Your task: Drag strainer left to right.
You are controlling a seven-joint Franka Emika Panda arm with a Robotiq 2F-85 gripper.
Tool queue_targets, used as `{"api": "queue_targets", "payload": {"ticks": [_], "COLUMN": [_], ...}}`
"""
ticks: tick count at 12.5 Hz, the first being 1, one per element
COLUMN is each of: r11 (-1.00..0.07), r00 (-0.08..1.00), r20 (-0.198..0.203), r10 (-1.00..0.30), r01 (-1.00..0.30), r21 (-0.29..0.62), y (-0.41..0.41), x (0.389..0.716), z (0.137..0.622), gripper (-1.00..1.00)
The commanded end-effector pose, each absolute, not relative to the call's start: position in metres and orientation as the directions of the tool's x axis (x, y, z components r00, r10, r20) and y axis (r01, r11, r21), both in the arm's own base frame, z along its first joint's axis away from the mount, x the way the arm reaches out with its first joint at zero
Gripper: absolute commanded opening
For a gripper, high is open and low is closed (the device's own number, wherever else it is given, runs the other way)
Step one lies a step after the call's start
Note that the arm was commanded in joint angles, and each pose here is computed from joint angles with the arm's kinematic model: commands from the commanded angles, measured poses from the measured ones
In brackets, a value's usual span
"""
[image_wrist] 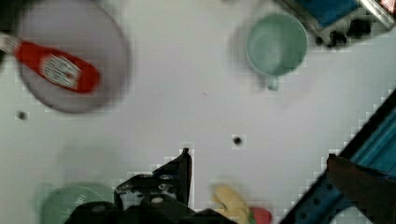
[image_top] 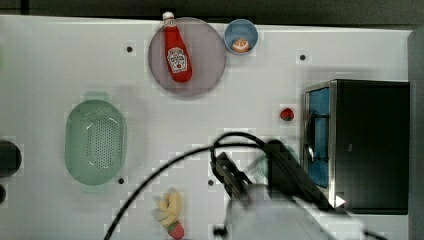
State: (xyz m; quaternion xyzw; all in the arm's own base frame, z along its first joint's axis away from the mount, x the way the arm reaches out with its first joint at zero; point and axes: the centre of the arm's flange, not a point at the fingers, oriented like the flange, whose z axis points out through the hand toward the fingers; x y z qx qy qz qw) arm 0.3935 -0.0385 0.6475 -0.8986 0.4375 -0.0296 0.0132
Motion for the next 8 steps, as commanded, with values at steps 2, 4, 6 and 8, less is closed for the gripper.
{"api": "queue_targets", "payload": {"ticks": [2, 4, 6, 8], "r11": [-0.725, -0.743, -0.735, -0.687], "r00": [0.725, 0.743, 0.736, 0.688], "r20": [-0.019, 0.001, 0.016, 0.02], "r10": [-0.688, -0.669, -0.677, -0.725], "r01": [-0.688, -0.669, -0.677, -0.726], "r21": [-0.006, 0.02, 0.038, 0.03], "y": [0.046, 0.101, 0.159, 0.214], "x": [0.425, 0.437, 0.446, 0.455], "z": [0.601, 0.579, 0.549, 0.512], "gripper": [1.0, 1.0, 1.0, 1.0]}}
